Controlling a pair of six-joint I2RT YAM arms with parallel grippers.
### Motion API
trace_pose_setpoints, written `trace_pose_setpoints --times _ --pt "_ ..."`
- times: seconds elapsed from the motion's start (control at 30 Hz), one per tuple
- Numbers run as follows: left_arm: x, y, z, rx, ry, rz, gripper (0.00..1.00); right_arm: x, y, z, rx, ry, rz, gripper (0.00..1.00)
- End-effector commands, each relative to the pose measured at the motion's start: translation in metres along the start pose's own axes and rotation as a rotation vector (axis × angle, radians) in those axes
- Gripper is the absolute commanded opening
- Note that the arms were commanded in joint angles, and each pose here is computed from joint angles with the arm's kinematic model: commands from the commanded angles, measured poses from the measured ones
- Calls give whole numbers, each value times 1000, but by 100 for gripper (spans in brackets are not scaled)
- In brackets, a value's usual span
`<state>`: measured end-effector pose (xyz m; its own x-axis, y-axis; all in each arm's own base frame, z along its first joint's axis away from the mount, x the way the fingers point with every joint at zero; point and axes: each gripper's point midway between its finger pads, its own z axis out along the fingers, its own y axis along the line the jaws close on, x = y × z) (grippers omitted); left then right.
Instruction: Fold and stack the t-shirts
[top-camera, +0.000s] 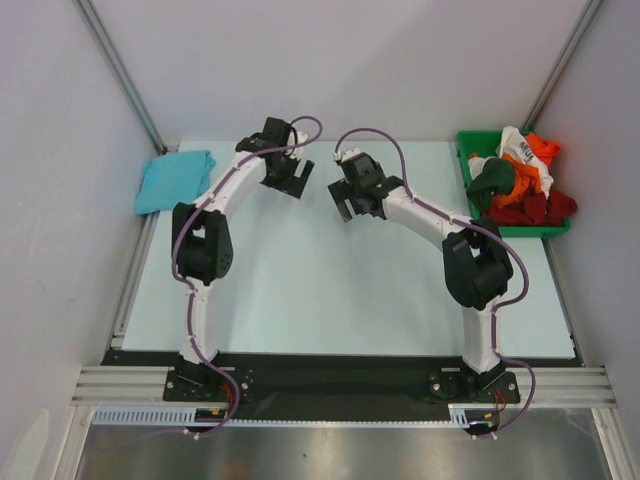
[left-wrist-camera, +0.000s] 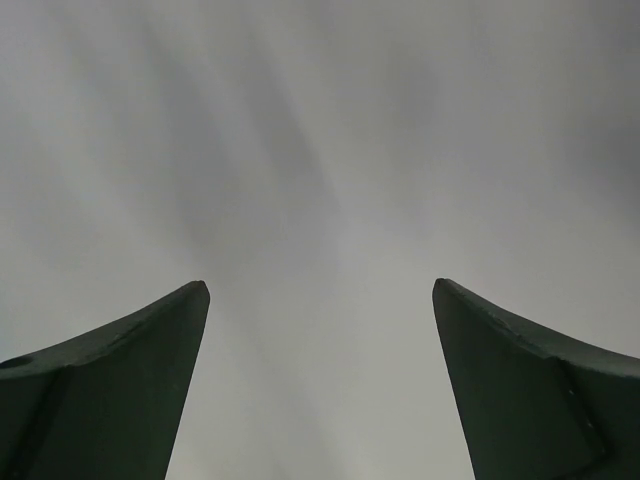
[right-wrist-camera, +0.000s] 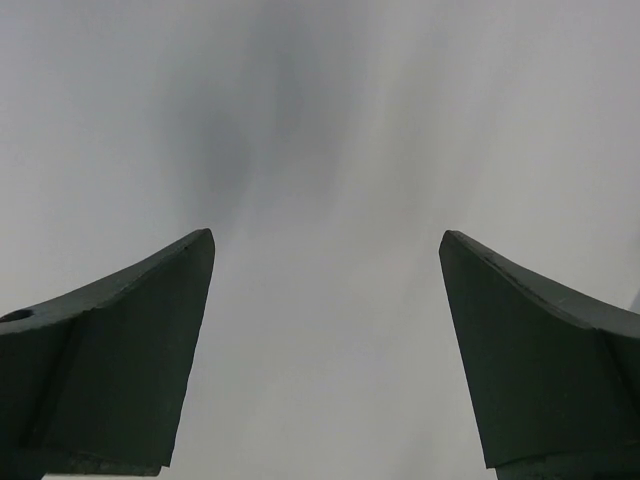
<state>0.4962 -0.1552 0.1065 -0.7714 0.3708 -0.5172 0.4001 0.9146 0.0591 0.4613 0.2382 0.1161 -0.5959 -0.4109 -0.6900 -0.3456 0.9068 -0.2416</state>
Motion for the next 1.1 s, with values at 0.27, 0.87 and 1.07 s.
trace_pose_setpoints --times 0.27,0.87,1.07 --pt "-36 -44 -27 87 -97 149 100 -69 -119 -39 -96 -126 267 100" --pt "-20 -55 -9 138 -42 175 100 34 -334 -55 188 -83 470 78" --pt "-18 -59 -4 118 -35 200 100 66 -374 -49 229 -42 538 74"
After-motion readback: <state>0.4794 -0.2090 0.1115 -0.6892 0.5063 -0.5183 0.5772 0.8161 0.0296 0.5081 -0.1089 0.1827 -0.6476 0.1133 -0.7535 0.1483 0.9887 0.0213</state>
